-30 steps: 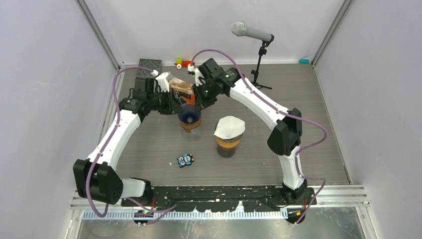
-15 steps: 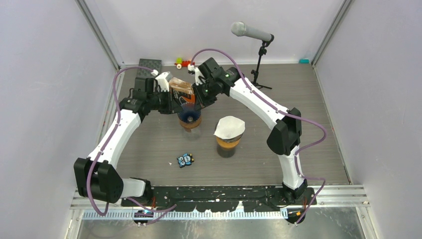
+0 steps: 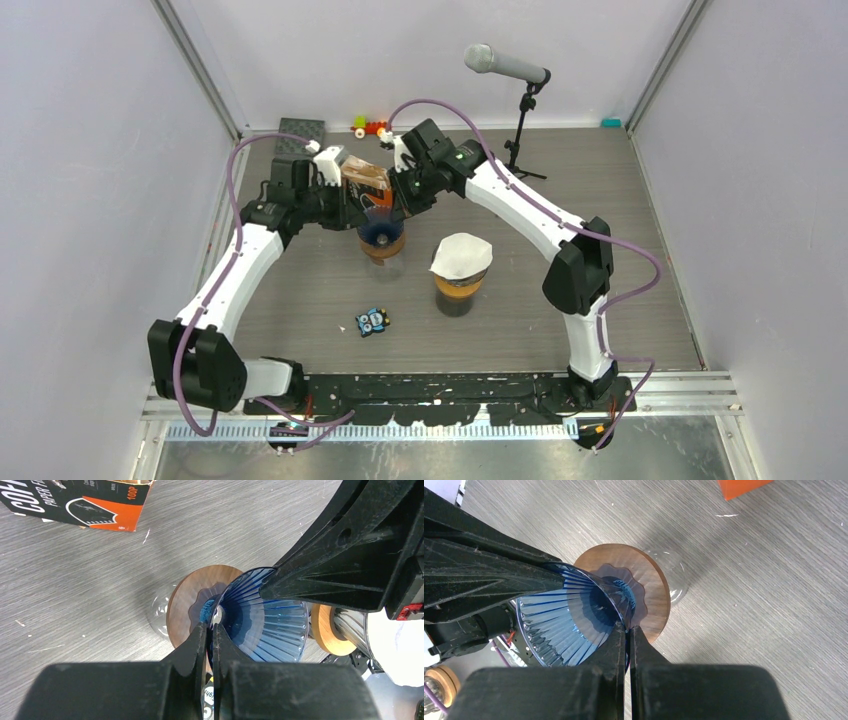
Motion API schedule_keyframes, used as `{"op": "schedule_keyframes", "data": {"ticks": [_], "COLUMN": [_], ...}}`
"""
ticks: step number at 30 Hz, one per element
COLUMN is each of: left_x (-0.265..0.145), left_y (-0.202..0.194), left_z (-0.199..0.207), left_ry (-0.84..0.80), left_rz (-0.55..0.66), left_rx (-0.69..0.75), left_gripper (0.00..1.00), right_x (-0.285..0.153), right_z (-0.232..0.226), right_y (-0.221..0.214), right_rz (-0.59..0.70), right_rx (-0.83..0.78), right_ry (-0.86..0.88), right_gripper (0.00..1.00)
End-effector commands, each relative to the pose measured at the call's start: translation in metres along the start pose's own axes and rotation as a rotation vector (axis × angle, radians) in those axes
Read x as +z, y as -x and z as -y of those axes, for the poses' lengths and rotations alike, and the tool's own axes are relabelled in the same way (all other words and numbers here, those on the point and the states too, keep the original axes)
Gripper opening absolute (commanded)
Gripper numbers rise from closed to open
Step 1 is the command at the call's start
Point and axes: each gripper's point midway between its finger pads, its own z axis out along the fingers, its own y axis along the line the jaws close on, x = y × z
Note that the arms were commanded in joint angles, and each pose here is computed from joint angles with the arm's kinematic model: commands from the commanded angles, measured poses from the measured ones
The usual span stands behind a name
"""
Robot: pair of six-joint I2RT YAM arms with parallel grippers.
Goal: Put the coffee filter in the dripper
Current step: Place the coffee dripper in the dripper holder.
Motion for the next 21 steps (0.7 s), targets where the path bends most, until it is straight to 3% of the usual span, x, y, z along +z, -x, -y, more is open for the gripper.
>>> {"op": "schedule_keyframes", "data": {"ticks": [1,21], "left_x": [0.015,0.021], "left_y": [-0.063,-0.083], "left_z": [-0.027,-0.033], "left_ry": [0.081,0.093], "left_rz": [-0.195,-0.227], "left_rx": [-0.004,0.054], "left_gripper": [0.00,0.00], "right_x": [0.031,0.049], "right_z": [0.019,0.024], "right_y": [-0.036,-0.057], "right_rz": [-0.104,-0.137], "right_rx": [-0.044,-0.112], "right_ry": [-0.072,-0.125], "right_gripper": [0.01,0.01]}}
